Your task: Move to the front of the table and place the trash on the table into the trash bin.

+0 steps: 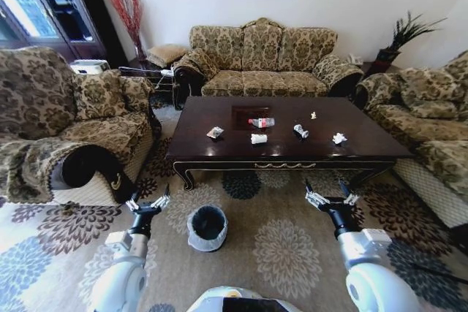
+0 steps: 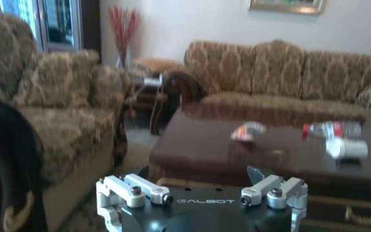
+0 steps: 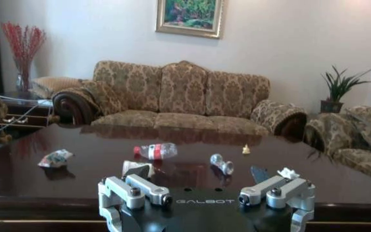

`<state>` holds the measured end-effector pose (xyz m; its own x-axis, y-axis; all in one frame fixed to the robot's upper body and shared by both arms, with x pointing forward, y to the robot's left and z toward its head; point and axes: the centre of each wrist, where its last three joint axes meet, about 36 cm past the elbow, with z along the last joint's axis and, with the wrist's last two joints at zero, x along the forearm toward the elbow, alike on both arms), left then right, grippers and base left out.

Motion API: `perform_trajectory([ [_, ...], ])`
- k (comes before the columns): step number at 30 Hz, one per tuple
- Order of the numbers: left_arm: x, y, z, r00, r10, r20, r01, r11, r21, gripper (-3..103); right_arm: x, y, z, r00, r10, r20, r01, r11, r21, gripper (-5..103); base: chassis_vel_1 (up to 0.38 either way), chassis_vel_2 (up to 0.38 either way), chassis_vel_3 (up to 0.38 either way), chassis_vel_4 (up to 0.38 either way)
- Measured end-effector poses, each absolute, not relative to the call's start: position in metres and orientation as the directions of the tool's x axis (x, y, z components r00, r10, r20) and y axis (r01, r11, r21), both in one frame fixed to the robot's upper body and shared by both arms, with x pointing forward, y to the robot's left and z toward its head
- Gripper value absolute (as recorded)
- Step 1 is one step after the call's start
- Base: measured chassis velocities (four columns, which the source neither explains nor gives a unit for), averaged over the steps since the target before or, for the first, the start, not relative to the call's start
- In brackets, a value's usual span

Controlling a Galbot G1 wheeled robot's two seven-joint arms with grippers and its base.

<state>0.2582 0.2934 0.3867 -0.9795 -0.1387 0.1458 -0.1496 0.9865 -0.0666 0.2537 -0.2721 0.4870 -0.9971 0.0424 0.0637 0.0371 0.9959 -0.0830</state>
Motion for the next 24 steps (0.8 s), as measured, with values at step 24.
perform_trajectory([
  [24,0.343,0.271,0.198,-0.833,-0.048,0.552,-0.106,0.992,-0.073,100,0.236,-0.276,0.483,-0.985,0.142,0.096,0.13,0.984,-0.122,100,0.0,0.0,0.0,0.0],
])
